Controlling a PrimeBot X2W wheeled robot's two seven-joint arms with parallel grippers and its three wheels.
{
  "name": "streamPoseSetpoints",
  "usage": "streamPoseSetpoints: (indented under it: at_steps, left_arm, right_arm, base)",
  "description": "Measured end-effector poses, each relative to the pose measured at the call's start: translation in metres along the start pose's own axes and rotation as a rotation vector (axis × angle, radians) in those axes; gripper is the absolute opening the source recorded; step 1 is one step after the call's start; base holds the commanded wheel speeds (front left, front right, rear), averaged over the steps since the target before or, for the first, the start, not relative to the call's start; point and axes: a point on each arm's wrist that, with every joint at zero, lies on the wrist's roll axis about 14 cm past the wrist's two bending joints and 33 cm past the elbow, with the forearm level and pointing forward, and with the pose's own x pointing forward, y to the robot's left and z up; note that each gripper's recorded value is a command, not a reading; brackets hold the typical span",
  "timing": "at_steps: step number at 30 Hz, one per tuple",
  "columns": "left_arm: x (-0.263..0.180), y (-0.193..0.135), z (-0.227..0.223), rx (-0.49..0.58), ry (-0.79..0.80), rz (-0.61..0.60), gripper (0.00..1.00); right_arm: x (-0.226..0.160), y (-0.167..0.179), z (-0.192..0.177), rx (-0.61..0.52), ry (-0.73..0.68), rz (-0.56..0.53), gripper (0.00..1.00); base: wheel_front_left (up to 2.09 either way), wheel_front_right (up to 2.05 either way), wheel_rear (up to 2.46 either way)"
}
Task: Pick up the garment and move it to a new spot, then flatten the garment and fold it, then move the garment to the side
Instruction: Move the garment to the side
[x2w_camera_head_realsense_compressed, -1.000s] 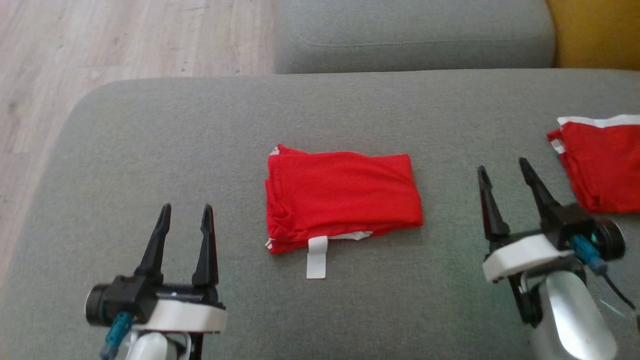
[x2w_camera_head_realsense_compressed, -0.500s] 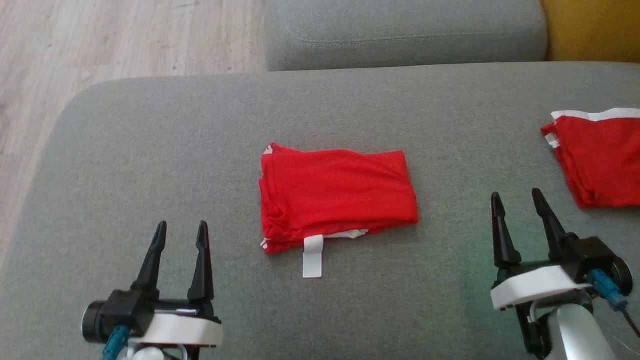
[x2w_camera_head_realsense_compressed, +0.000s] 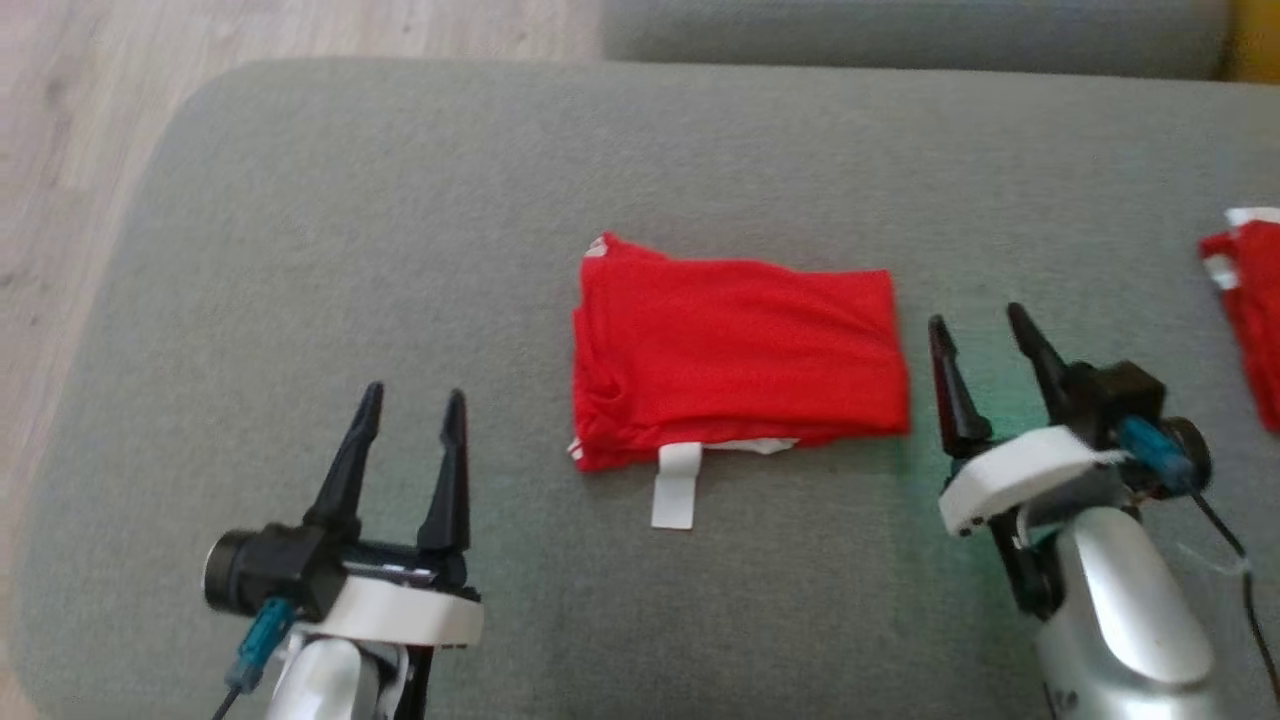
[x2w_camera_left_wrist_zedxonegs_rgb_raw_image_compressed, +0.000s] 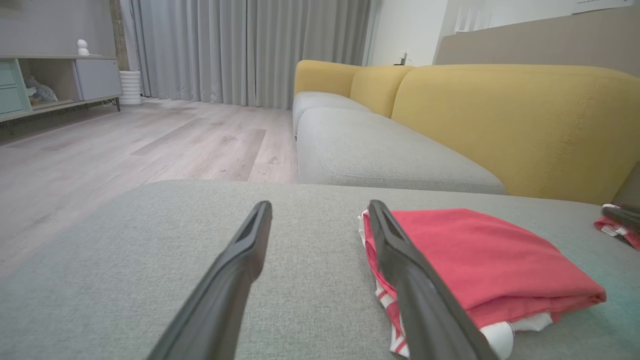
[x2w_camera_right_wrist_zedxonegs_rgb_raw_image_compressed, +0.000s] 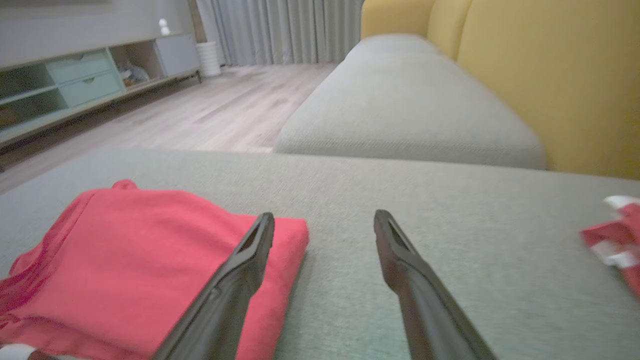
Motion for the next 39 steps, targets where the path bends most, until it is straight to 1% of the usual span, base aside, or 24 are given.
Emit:
streamPoseSetpoints:
  at_steps: [4, 6, 9, 12, 13, 14, 15, 16, 20, 24, 28, 29, 35, 39]
  left_arm:
    - [-0.001, 0.007, -0.006, 0.003, 0.021, 0.020, 1.00]
    - [-0.002, 0.011, -0.009, 0.005, 0.030, 0.033, 1.00]
    - [-0.006, 0.018, -0.013, 0.003, 0.046, 0.058, 1.00]
    - [-0.010, 0.024, -0.016, 0.003, 0.056, 0.076, 1.00]
    - [-0.010, 0.024, -0.015, 0.004, 0.055, 0.077, 1.00]
    - [-0.010, 0.024, -0.014, 0.004, 0.051, 0.076, 1.00]
    - [-0.010, 0.023, -0.012, 0.006, 0.046, 0.074, 1.00]
    - [-0.010, 0.022, -0.010, 0.006, 0.039, 0.073, 1.00]
    - [-0.011, 0.015, -0.005, 0.006, 0.025, 0.051, 1.00]
    - [-0.006, 0.000, 0.001, 0.004, 0.005, 0.003, 1.00]
    - [-0.002, -0.026, 0.002, -0.001, -0.003, -0.078, 1.00]
    - [-0.002, -0.026, 0.002, -0.001, -0.003, -0.078, 1.00]
    - [0.004, -0.058, 0.001, -0.009, -0.001, -0.170, 1.00]
    - [0.013, -0.077, -0.001, -0.014, 0.002, -0.228, 1.00]
  right_arm:
    - [0.018, 0.022, -0.033, 0.016, 0.138, 0.067, 1.00]
    - [0.023, 0.030, -0.052, 0.043, 0.214, 0.088, 1.00]
    - [0.027, 0.041, -0.074, 0.046, 0.313, 0.118, 1.00]
    - [0.033, 0.048, -0.081, 0.039, 0.349, 0.139, 1.00]
    - [0.036, 0.049, -0.081, 0.037, 0.353, 0.145, 0.98]
    - [0.037, 0.051, -0.080, 0.031, 0.355, 0.150, 0.50]
    - [0.038, 0.052, -0.079, 0.023, 0.357, 0.155, 0.11]
    - [0.037, 0.053, -0.079, 0.010, 0.357, 0.161, 0.00]
    - [0.030, 0.054, -0.074, -0.036, 0.325, 0.167, 0.00]
    - [0.022, 0.041, -0.063, -0.119, 0.278, 0.150, 0.00]
    - [0.016, 0.023, -0.044, -0.210, 0.215, 0.120, 0.00]
    - [0.016, 0.023, -0.044, -0.210, 0.215, 0.120, 0.00]
    - [-0.001, -0.028, -0.013, -0.379, 0.151, 0.049, 0.00]
    - [-0.013, -0.080, 0.005, -0.488, 0.166, -0.037, 0.00]
  base:
    - [0.00, 0.00, 0.00]
    - [0.00, 0.00, 0.00]
    - [0.00, 0.00, 0.00]
    - [0.00, 0.00, 0.00]
    - [0.00, 0.00, 0.00]
    - [0.00, 0.00, 0.00]
    - [0.00, 0.00, 0.00]
    - [0.00, 0.00, 0.00]
    - [0.00, 0.00, 0.00]
    - [0.00, 0.00, 0.00]
    - [0.00, 0.00, 0.00]
    - [0.00, 0.00, 0.00]
    - [0.00, 0.00, 0.00]
    - [0.00, 0.00, 0.00]
